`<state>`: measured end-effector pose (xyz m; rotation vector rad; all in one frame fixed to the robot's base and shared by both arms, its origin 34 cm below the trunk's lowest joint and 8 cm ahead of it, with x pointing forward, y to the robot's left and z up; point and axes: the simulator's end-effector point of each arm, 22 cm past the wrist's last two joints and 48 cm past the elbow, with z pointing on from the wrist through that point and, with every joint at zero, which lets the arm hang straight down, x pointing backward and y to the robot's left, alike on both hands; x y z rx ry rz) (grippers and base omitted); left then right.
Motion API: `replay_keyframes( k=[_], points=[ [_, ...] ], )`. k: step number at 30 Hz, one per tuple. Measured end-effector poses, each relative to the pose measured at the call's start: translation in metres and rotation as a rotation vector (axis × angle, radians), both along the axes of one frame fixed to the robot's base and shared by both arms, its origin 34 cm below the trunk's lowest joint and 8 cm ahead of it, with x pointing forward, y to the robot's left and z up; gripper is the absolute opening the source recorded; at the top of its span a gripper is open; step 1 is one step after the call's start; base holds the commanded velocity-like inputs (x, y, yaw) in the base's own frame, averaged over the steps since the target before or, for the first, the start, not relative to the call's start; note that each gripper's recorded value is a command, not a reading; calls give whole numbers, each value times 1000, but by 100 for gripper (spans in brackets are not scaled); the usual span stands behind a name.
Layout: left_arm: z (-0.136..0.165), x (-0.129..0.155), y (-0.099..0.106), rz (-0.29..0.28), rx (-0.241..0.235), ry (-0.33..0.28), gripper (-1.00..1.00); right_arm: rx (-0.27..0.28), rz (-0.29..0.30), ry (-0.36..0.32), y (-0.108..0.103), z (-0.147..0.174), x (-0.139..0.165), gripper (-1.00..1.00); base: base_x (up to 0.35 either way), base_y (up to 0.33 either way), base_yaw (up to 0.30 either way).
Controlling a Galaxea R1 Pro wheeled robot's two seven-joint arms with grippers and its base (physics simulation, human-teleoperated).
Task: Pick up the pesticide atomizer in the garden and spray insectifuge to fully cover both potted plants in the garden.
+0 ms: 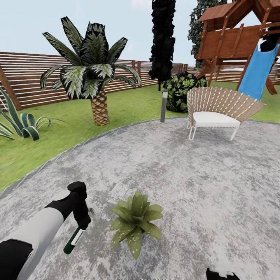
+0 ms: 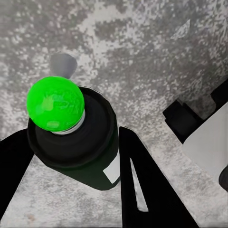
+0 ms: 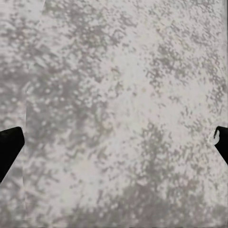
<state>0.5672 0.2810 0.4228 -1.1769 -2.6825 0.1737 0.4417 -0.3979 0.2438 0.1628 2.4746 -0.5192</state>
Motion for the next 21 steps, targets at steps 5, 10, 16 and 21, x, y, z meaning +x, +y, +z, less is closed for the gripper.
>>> replay_keyframes(
  k=[5, 10, 16, 21],
  points=[
    [1, 0, 0, 0, 0, -2, -100, 0, 0, -2, 0, 1, 1, 100, -134, 305, -254],
    [1, 0, 0, 2, 0, -2, -100, 0, -1, -3, 0, 1, 1, 100, -143, 299, -268],
    [-1, -1, 1, 3, 1, 3, -100, 3, -2, 2, 1, -1, -1, 100, -143, 299, -226],
    [-4, -1, 1, 4, 0, 9, -100, 2, -4, 8, 1, -3, -3, 100, -127, 300, -192]
  ],
)
